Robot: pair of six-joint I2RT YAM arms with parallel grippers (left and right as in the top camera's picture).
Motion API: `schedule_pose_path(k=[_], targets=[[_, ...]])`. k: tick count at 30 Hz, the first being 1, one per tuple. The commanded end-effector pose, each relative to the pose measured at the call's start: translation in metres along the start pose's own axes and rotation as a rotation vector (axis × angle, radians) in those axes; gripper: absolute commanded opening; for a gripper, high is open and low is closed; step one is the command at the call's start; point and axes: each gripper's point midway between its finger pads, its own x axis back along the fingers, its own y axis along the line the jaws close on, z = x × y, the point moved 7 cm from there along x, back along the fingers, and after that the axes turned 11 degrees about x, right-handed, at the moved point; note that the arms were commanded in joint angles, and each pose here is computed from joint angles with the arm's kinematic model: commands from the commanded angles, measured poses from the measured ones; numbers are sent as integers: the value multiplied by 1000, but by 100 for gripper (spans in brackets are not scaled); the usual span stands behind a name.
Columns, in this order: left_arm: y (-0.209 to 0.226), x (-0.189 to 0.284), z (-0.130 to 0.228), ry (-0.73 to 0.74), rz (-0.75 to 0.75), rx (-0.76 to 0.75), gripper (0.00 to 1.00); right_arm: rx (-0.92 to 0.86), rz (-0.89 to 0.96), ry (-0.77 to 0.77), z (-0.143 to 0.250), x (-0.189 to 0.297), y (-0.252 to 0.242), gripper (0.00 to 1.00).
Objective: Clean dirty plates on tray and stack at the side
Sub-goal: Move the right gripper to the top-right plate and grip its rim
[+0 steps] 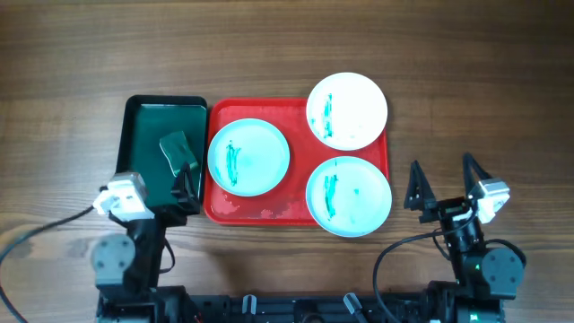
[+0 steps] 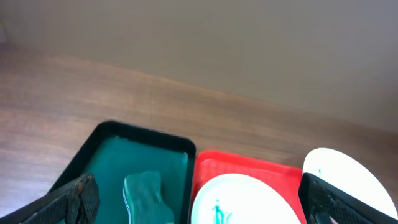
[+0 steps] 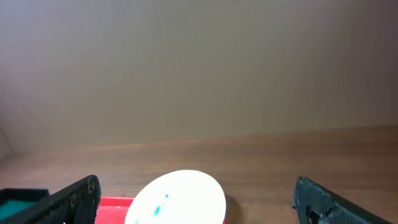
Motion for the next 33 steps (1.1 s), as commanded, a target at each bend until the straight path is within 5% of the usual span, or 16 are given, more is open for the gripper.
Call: schedule_pose_path(k=[1, 21, 33], targets=[[-11, 0, -23, 50, -14, -16, 100, 20, -38, 21, -23, -3, 4, 100], [-35, -37, -60, 534, -166, 36, 100, -120, -355, 506, -91, -77, 13, 100], [-38, -96, -69, 845, -305, 62, 100, -149, -641, 932, -48, -128, 89, 100]])
